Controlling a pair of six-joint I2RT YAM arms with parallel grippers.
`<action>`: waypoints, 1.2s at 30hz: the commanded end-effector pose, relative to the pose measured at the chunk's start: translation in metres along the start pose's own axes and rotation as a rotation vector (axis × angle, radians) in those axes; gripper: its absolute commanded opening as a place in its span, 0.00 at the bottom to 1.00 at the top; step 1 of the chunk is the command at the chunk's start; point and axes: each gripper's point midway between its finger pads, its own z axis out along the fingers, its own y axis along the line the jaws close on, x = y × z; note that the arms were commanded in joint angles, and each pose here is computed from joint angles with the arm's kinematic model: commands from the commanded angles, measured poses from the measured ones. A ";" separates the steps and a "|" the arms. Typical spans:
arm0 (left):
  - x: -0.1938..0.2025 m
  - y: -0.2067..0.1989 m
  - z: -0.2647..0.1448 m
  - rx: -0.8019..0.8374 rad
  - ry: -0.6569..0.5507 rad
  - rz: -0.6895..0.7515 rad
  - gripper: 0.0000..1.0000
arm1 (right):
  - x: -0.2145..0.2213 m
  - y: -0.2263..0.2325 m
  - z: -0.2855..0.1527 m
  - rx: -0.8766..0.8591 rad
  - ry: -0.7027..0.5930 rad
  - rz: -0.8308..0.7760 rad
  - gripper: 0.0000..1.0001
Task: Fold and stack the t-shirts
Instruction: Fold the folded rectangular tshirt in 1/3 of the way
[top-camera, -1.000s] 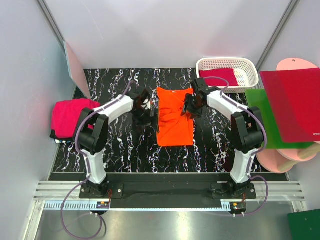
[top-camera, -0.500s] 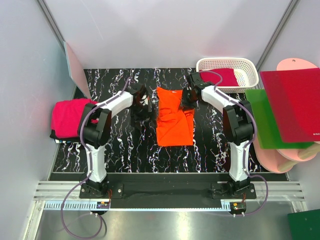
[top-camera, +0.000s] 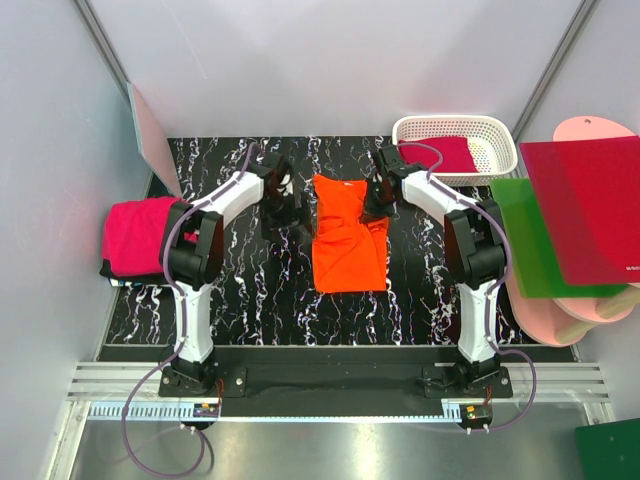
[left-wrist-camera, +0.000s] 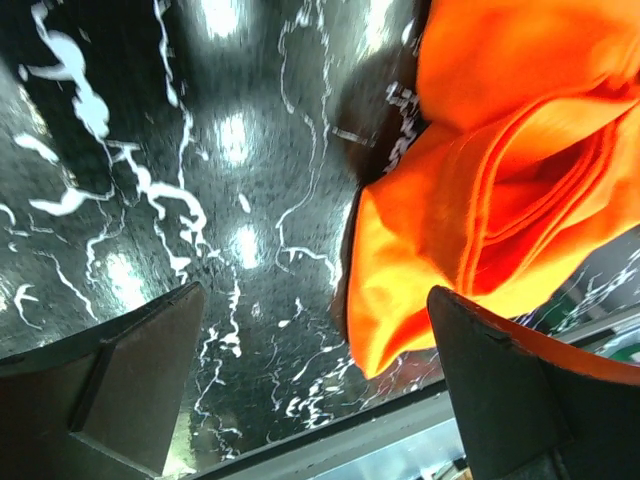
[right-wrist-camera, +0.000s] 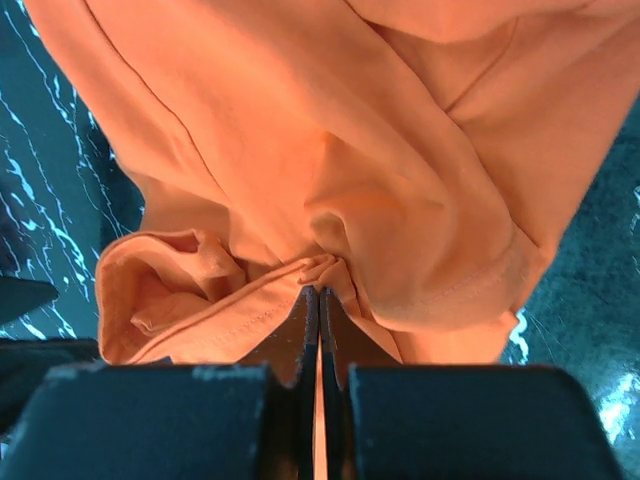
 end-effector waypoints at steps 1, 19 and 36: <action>-0.020 -0.011 -0.006 0.029 -0.045 -0.013 0.99 | -0.022 0.012 -0.040 -0.013 -0.089 -0.048 0.00; -0.062 -0.059 0.007 0.223 -0.052 -0.053 0.83 | -0.018 -0.006 -0.066 0.069 -0.120 -0.047 0.00; -0.054 -0.082 0.020 0.335 0.015 -0.030 0.00 | -0.011 -0.018 -0.059 0.093 -0.092 -0.024 0.00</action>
